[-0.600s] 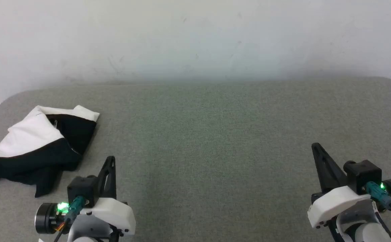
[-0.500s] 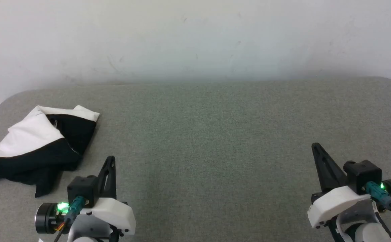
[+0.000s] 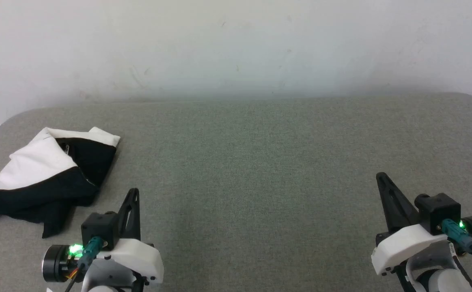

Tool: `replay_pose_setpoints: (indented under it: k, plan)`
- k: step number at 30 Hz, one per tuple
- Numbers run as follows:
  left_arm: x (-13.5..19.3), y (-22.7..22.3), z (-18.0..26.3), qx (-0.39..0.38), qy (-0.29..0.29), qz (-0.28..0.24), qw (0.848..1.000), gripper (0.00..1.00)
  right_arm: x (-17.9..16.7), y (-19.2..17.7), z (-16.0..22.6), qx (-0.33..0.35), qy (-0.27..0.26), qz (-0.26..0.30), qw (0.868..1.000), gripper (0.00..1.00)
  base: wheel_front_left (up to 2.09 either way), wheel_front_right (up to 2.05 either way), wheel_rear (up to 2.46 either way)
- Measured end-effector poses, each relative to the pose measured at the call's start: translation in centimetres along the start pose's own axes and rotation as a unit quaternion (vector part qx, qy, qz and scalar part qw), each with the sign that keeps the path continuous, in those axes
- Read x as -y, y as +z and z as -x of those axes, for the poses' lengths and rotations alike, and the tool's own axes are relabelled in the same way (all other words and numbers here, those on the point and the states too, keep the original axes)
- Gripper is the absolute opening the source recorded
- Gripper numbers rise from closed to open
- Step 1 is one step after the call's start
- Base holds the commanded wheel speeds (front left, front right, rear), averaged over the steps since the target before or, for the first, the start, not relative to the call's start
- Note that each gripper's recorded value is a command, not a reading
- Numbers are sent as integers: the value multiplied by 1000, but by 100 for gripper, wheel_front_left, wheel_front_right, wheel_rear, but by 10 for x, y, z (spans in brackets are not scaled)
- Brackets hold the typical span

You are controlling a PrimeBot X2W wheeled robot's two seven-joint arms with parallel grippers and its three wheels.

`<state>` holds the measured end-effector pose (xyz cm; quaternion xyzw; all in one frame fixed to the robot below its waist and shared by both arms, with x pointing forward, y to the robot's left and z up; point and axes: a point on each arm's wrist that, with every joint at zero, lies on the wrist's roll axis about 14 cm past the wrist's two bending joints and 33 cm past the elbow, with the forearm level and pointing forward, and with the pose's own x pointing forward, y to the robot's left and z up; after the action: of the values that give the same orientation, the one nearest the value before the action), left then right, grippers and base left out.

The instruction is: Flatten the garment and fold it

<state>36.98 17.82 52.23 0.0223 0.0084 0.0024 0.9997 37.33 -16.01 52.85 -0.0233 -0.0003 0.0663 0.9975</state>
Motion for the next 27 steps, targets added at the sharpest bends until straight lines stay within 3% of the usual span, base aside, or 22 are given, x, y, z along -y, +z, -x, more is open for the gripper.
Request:
replay_pose_setpoints:
  k: [22,23,27]
  plan:
    - [0,0,0,0,0,0,1000,0,0,0,0,0,0,0,1000,0,0,0,0]
    - [0,0,0,0,0,0,1000,100,0,0,0,0,0,0,1000,100,0,0,0]
    - [0,0,0,-1,0,0,1000,100,0,0,0,-1,0,0,1000,100,0,0,0]
